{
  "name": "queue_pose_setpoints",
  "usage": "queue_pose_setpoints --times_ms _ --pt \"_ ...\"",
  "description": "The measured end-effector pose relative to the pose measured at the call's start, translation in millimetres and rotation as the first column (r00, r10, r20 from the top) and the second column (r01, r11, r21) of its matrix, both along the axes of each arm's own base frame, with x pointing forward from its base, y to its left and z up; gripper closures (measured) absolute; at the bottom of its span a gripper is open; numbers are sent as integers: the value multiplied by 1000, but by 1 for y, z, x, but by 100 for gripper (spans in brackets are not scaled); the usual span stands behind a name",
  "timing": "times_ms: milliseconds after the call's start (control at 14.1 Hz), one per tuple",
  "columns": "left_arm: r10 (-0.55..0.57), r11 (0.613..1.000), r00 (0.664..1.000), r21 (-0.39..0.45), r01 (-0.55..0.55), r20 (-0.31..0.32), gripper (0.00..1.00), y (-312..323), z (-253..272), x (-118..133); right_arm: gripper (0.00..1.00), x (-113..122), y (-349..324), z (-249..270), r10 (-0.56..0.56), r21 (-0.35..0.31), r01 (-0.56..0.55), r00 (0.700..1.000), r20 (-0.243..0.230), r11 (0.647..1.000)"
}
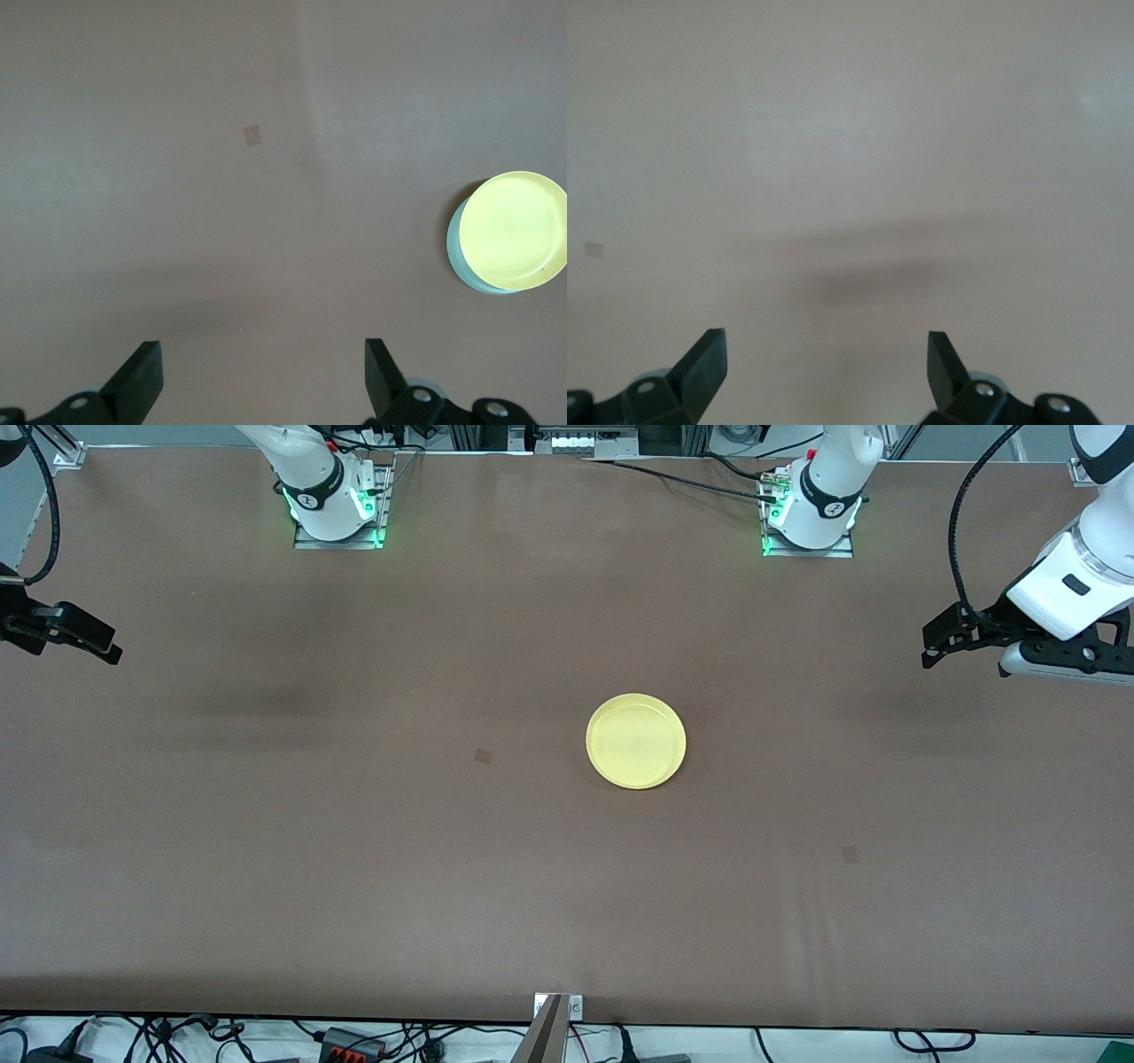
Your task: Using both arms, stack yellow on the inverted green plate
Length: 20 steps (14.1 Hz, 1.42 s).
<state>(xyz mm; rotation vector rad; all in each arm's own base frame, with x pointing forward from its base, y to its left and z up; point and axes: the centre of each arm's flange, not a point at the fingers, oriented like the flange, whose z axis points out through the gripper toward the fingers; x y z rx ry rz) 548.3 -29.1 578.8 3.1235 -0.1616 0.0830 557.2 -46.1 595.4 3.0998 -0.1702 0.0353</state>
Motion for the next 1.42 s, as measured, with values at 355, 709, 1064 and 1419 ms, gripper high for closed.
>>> queue_pose_setpoints --times_ms 355,709,1064,1419 --pt "0 1000 1000 0 0 6 0 0 2 1 0 1 11 0 28 -3 -28 1000 -1 1000" --pt "3 1000 1000 0 -3 -6 0 2 0 0 0 1 14 0 47 -7 -47 999 -1 999" --pt "4 1000 1000 0 -4 -7 0 2 0 0 0 1 13 0 46 -7 -46 999 0 999" --pt "1 1000 1000 0 -1 -8 0 1 0 0 0 1 14 1 49 -8 -49 999 2 999"
